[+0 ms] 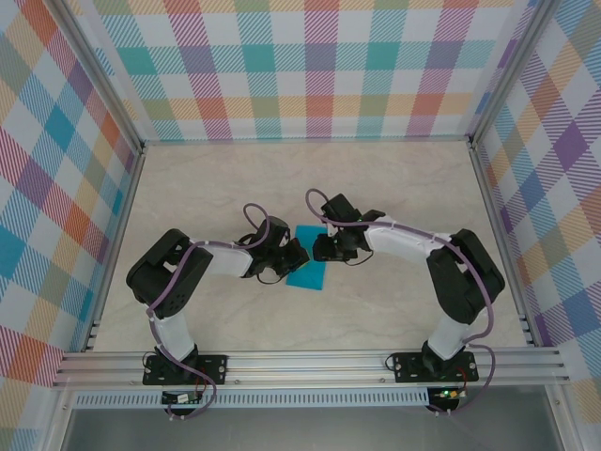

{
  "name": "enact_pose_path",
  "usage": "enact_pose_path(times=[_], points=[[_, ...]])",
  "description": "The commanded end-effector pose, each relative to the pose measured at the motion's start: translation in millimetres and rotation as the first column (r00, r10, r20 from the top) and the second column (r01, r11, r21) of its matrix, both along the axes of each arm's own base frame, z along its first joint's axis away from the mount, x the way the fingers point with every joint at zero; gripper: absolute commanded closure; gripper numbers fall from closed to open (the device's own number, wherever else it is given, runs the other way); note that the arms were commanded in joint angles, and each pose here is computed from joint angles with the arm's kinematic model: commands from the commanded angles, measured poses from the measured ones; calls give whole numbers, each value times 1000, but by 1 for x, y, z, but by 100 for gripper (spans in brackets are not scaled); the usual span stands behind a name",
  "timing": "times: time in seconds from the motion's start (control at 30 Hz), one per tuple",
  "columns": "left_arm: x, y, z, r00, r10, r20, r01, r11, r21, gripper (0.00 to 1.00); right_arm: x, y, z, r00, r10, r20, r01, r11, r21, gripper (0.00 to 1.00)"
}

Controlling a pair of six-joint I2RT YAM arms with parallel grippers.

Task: Fold a paper plane with a square sheet of paper (pick it up from the middle)

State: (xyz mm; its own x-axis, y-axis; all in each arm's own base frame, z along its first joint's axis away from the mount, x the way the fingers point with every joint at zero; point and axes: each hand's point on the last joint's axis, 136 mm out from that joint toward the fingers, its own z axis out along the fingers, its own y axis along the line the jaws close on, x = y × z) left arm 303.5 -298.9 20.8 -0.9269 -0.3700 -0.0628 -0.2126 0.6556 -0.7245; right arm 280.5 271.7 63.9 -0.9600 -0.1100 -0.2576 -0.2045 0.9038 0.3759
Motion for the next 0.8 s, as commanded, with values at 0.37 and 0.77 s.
enact_pose_path(times=[0.37, 0.77], points=[[-12, 14, -23, 998, 11, -60, -7, 998, 64, 99, -47, 47, 3, 969, 101, -225, -17, 938, 346, 89], [-13, 13, -18, 998, -3, -56, 6, 998, 62, 99, -46, 39, -31, 957, 56, -286, 14, 971, 240, 89]])
